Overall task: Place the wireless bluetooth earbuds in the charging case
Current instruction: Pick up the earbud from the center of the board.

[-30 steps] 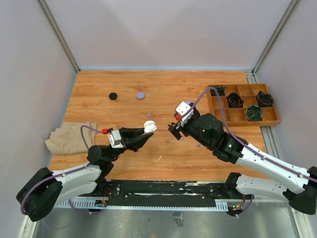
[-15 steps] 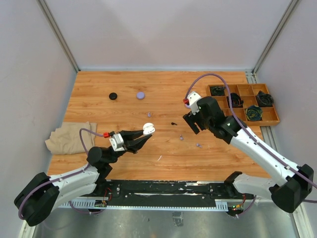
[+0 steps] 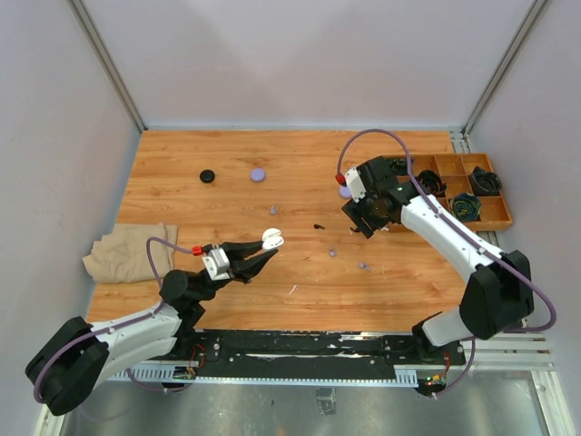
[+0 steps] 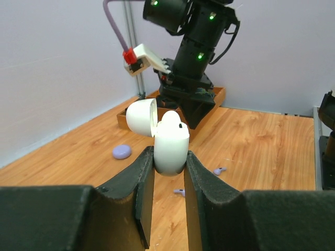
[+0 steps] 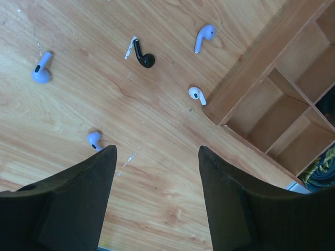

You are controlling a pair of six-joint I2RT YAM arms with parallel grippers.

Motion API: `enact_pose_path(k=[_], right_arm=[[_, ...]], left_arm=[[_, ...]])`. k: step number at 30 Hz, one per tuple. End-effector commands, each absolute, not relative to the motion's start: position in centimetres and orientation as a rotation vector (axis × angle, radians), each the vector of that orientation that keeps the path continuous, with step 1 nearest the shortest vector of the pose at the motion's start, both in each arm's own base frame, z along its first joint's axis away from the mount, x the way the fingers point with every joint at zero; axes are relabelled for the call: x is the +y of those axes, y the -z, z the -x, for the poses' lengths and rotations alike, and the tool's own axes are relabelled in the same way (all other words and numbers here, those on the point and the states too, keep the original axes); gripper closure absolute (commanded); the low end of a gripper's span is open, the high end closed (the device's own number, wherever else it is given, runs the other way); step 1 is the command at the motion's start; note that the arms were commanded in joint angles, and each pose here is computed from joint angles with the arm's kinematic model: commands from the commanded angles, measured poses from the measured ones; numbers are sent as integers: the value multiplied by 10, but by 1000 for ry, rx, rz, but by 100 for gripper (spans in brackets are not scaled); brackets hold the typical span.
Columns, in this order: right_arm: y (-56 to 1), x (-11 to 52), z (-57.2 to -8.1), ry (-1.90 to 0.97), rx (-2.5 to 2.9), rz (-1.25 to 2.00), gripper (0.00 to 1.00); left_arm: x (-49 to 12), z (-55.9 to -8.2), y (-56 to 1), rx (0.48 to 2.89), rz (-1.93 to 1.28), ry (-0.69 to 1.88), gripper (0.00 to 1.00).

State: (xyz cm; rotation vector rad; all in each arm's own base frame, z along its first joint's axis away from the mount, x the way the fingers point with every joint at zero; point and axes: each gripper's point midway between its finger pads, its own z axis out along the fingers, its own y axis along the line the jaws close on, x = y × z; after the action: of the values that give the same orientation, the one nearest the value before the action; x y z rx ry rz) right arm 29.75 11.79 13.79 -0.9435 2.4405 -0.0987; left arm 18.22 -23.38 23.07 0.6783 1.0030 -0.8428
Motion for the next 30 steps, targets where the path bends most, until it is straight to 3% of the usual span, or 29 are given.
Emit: enact_pose_path(k=[1,8,30], right_arm=[[-126,109,-306,94,2523,989,37],[-94,91,-319,171,2715,1049,46],[-35,69,-348,67,2826,1060,51]], left_arm=[[-231,-177,-231,978,-688,834,100],[-231,-175,-229,976,-693,836,100],[-232,-176,-224,994,-711,829,100]])
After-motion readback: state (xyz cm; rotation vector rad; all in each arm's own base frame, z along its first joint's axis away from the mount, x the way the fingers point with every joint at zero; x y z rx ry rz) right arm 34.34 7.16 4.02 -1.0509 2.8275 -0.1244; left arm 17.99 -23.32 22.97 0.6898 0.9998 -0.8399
